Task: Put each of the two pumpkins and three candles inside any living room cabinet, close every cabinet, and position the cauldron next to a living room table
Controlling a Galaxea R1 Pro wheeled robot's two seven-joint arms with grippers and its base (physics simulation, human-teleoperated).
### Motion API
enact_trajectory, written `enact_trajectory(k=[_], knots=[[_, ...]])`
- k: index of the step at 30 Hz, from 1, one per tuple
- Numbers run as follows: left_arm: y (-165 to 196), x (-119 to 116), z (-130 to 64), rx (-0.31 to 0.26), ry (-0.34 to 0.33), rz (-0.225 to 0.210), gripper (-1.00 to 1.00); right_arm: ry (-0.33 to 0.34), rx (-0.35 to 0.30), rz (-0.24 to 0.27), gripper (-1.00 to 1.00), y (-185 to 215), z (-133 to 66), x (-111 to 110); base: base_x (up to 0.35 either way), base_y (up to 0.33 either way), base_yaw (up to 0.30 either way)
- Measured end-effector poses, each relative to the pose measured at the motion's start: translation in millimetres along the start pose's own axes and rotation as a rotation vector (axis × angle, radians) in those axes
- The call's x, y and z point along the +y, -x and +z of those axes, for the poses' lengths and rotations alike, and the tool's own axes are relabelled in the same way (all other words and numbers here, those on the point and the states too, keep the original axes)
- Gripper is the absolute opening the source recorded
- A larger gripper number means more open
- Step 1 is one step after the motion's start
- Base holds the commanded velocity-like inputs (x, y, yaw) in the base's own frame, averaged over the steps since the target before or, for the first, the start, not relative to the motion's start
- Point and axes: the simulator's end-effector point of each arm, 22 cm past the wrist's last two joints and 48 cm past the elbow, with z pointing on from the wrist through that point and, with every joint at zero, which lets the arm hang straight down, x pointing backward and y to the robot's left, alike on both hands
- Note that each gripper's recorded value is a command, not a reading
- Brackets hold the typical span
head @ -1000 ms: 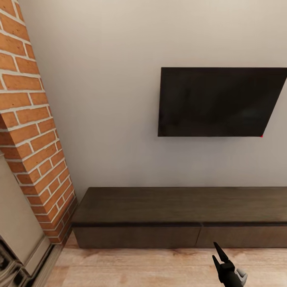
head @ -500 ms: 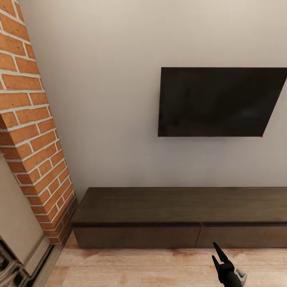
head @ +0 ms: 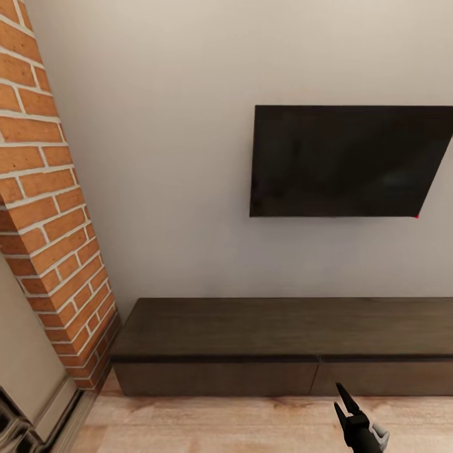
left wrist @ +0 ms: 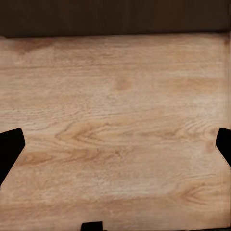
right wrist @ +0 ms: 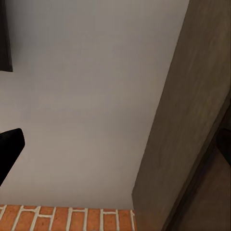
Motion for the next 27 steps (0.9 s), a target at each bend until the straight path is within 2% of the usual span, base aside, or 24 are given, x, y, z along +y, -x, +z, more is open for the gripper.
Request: enact_trajectory(k=[4,9,19,27], knots=[[2,-1,-1.1,-0.03,-0.003,0.0,1.0,-0.002,0.0,0.0,1.0,0,-0.3,-1,0.131,0.0,0.0],[-13,-2,0.5,-0.047,-0.005,-0.002,1.0,-0.002,0.001,0.0,1.0,0,-0.8,-1,0.221,0.0,0.0],[-33,-3,1.4,-0.04,-0.006,-0.001,1.0,-0.002,0.0,0.001,1.0,1,-1.1,-1,0.079,0.0,0.0],[-72,-4,1.3,0.026,-0.008,0.0,1.0,-0.01,-0.009,0.008,1.0,3,-3.3,-4,0.023,0.0,0.0]])
